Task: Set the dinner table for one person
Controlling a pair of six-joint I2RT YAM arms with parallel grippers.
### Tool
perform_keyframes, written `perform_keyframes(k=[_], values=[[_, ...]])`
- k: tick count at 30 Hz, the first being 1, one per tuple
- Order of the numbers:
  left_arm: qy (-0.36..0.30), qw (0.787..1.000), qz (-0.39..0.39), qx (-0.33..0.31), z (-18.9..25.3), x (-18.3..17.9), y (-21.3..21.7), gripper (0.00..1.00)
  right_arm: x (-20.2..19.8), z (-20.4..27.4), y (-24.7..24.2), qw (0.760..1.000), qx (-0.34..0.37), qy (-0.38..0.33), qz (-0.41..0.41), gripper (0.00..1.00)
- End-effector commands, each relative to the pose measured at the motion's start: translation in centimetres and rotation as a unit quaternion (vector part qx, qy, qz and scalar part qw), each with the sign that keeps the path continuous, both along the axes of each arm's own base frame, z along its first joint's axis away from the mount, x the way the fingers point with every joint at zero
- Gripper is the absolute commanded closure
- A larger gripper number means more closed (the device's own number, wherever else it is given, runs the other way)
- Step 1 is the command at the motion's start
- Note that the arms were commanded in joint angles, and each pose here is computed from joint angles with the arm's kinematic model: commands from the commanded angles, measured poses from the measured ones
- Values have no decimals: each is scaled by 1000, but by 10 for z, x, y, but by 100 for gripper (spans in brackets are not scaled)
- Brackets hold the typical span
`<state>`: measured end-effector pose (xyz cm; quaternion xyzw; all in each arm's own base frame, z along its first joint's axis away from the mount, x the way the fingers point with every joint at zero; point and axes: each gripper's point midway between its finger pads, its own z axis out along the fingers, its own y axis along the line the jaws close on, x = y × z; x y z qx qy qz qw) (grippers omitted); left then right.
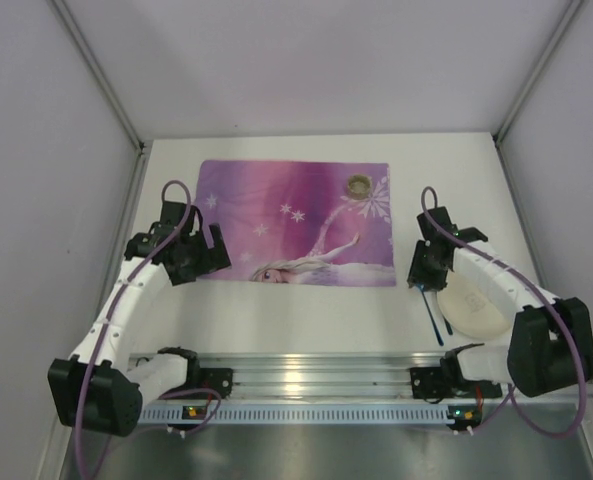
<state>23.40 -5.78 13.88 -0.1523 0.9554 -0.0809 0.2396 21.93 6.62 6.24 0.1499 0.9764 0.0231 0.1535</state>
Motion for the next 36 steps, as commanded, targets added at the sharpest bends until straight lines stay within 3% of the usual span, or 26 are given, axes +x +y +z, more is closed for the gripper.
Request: perform_keyframes(k=[1, 14, 26, 36], values=[[-1, 1000, 1, -6, 9, -8, -1, 2, -2, -14, -3, 999, -11, 16, -28, 63], [4, 1000, -2, 11, 2, -5, 1, 2, 4, -41, -20, 995, -40, 58, -64, 62], [9, 1000, 3, 19, -4, -1, 3, 2, 19, -7, -20, 998, -32, 36, -37, 54], [18, 999, 10, 29, -8, -1, 7, 2, 24, -37, -37, 995, -53, 73, -38, 54]])
